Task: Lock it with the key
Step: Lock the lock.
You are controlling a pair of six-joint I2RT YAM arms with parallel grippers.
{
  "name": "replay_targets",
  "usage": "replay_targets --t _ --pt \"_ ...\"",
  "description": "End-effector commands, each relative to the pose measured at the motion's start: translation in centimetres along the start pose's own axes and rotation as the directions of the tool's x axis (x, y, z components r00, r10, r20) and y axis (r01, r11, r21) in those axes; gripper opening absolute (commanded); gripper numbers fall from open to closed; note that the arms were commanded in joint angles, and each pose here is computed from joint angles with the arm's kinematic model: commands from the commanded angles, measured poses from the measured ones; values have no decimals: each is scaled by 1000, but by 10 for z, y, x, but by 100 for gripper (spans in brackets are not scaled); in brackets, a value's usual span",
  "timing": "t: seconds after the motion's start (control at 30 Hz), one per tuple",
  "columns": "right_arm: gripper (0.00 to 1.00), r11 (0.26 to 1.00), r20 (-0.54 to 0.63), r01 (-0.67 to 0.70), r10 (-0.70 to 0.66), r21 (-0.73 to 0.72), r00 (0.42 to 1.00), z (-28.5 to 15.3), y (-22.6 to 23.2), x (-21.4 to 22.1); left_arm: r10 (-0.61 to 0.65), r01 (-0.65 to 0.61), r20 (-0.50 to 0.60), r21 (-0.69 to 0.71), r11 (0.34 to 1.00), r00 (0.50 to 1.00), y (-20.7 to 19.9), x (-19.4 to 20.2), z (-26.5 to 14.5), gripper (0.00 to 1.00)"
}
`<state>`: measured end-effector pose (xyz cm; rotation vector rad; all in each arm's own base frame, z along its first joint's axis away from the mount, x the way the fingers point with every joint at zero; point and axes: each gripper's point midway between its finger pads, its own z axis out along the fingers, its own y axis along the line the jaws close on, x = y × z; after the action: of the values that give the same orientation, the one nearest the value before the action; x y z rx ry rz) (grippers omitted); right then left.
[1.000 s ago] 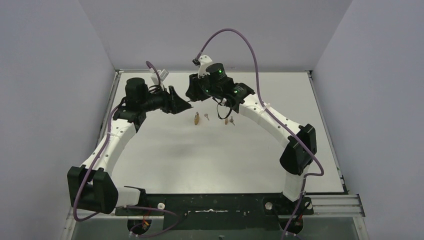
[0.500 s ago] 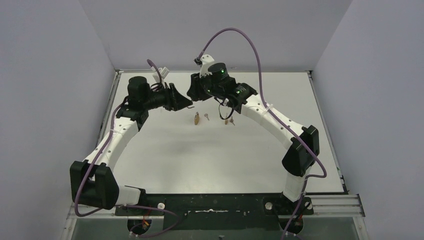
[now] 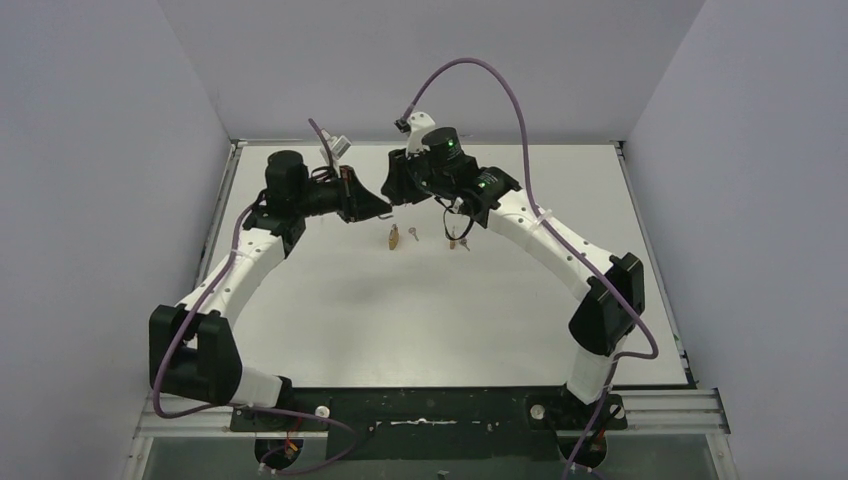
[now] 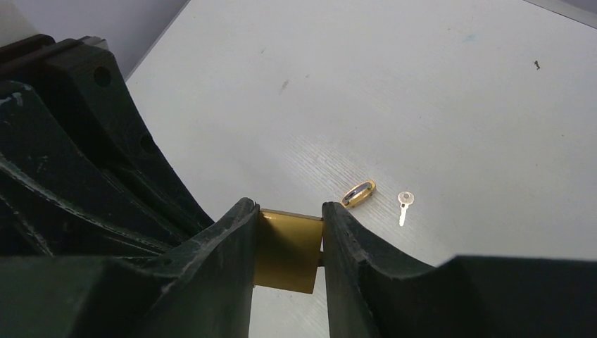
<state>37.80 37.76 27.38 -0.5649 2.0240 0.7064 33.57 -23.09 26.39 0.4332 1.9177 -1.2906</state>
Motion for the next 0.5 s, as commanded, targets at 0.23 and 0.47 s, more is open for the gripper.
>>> replay_targets --t 0.23,0.47 --pt "65 998 300 37 -48 45 953 -115 -40 -98 218 -72 -170 609 790 961 -105 -2 -31 0" --pt "83 924 457 225 -63 -309 887 -182 -2 -97 225 -111 -99 640 760 969 -126 -26 -23 0"
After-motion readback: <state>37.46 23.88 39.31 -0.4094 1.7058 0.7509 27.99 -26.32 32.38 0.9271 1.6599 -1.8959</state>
